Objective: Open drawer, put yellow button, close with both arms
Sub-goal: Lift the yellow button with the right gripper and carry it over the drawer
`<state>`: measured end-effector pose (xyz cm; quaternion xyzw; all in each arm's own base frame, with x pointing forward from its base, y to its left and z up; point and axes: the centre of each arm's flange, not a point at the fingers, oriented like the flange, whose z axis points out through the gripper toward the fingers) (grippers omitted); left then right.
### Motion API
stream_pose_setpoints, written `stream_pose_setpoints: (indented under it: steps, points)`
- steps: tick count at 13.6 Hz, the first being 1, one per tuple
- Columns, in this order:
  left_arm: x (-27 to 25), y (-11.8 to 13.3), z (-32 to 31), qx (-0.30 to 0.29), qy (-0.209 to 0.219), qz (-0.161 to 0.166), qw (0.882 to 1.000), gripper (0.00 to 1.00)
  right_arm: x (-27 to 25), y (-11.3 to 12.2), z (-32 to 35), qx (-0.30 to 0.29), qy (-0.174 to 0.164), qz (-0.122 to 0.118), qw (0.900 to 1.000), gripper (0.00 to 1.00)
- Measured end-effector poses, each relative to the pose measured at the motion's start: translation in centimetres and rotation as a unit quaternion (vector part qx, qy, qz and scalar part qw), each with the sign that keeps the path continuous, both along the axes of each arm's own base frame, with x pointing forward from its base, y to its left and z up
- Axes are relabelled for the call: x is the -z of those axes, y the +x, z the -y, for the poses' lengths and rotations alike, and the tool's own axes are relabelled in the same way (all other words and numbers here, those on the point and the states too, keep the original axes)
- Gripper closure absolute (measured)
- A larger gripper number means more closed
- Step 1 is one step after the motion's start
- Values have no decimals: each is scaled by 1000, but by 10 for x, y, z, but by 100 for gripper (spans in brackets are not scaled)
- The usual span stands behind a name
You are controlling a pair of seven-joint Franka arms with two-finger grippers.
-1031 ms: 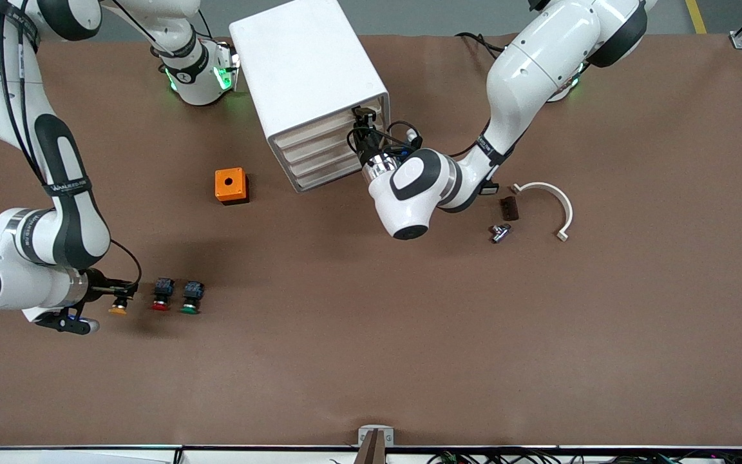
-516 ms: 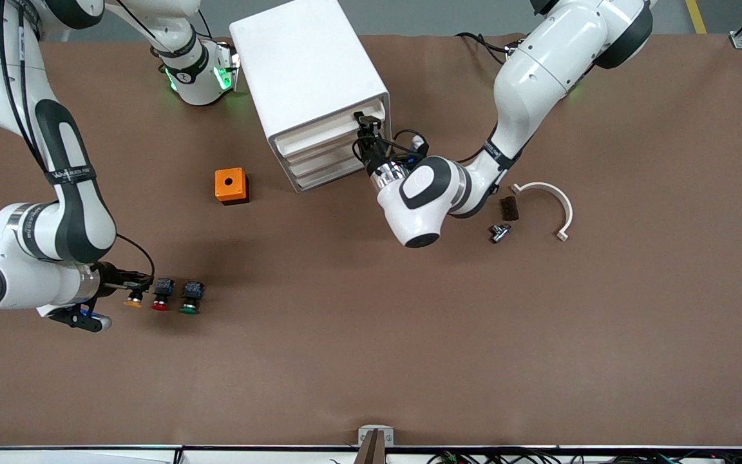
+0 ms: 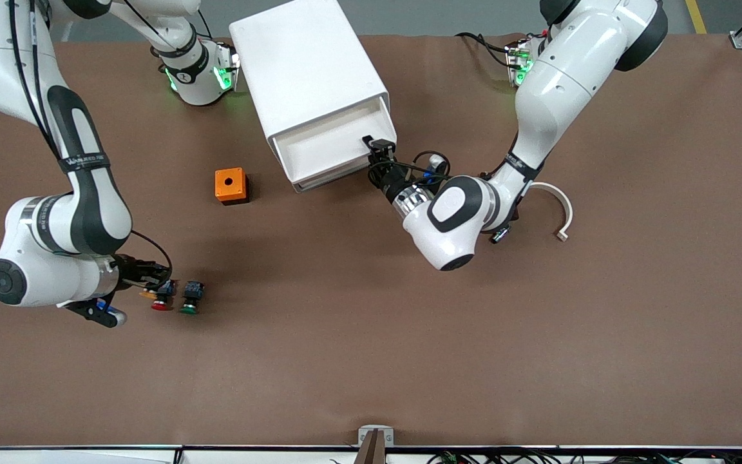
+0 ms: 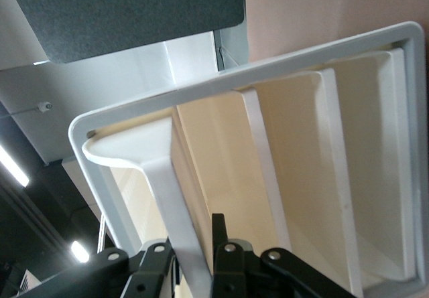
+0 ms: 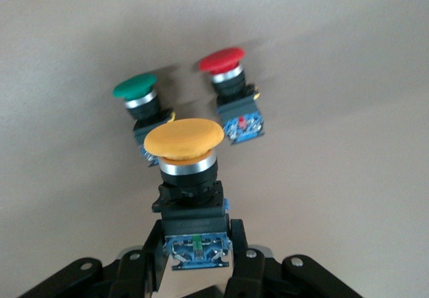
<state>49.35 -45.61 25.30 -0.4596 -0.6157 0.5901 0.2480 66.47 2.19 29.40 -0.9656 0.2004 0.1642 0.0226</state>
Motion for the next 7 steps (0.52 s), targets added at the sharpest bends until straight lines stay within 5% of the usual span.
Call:
stream_pose_setpoints:
  steps: [7]
  points:
    - [-5, 38, -37, -45, -3, 7, 999, 76, -52, -16, -65, 56, 3, -23, 998, 59]
